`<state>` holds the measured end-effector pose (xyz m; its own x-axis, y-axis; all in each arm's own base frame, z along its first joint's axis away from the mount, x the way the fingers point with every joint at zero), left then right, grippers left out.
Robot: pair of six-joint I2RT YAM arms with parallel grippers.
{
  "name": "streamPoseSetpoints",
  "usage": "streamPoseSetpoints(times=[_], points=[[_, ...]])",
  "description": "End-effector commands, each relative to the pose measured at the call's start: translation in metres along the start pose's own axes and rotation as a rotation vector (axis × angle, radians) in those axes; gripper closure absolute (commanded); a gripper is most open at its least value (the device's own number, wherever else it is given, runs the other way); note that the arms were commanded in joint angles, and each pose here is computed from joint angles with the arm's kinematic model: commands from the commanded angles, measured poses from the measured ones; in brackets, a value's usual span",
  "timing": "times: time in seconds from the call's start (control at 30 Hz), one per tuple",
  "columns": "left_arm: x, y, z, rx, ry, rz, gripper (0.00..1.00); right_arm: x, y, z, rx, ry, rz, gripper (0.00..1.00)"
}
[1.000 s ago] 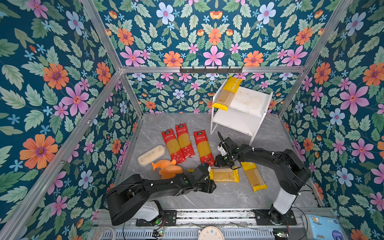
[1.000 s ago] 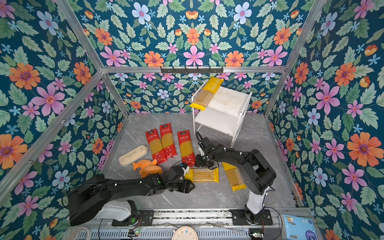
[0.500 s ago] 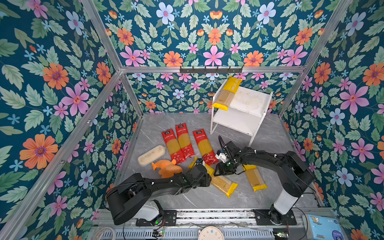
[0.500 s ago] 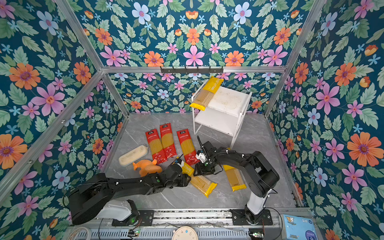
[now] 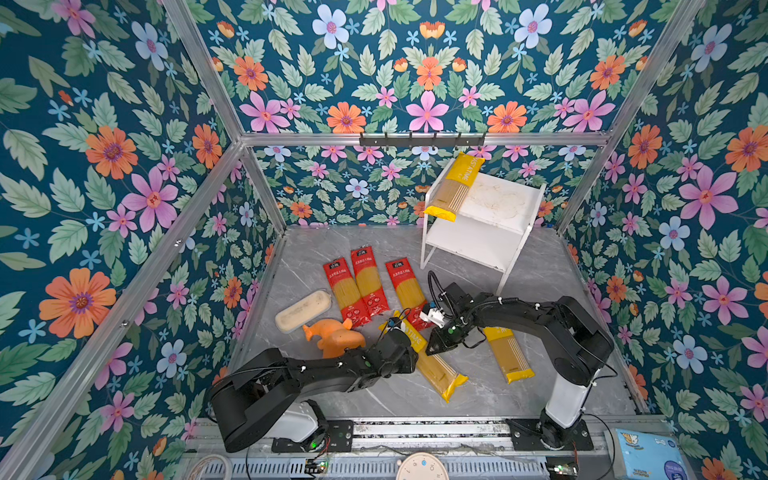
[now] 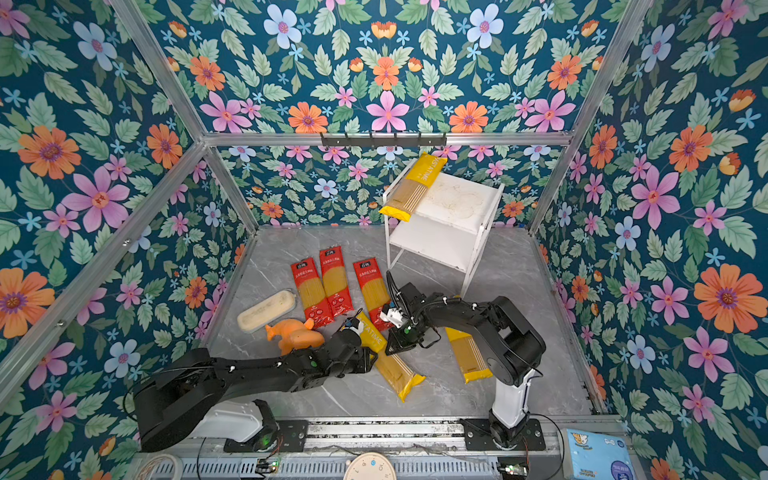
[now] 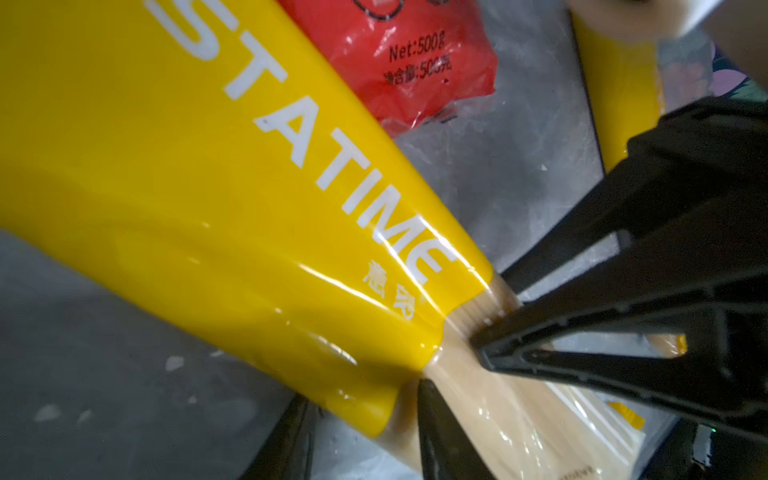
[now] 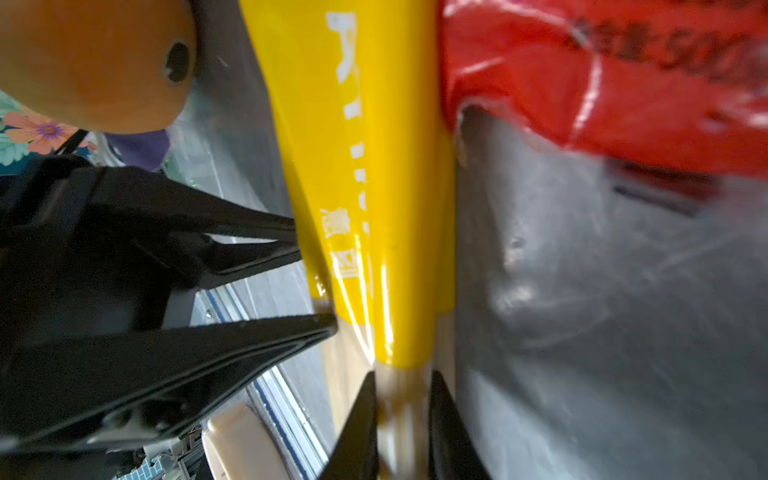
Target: Place and organize the pasta boxes and bags onto the shelf
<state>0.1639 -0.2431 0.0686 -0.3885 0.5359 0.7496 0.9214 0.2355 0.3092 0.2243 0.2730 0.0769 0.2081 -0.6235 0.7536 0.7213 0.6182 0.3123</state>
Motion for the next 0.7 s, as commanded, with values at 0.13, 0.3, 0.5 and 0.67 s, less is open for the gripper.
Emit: streamPoseSetpoints(times=[0.13, 0.3, 0.5, 0.67], points=[[0.031, 0.014, -0.008, -0.026, -0.027, -0.06, 0.56, 0.021, 0.015, 0.031, 0.167, 0.101, -0.154, 1.0], [0.055, 0.036, -0.016, -0.042, -0.056, -0.125, 0.54, 0.041, 0.028, 0.042, 0.251, 0.068, -0.23, 1.0], [0.091, 0.075, -0.029, -0.037, -0.169, -0.219, 0.49, 0.076, 0.052, 0.047, 0.291, 0.003, -0.373, 1.0], [0.119, 0.103, -0.048, -0.063, -0.349, -0.312, 0.35, 0.108, 0.068, 0.055, 0.324, -0.042, -0.548, 1.0]])
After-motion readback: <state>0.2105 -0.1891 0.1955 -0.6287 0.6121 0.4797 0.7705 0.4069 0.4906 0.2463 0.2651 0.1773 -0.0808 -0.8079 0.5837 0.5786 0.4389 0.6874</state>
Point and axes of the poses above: each gripper's point midway between its finger pads, its own x axis back along the fingers, its own z axis along the line the jaws close on, y = z × x, the point moved 5 cm from there along x, back along the fingers, and after that the axes turned 14 degrees about x, right-handed, at the moved point
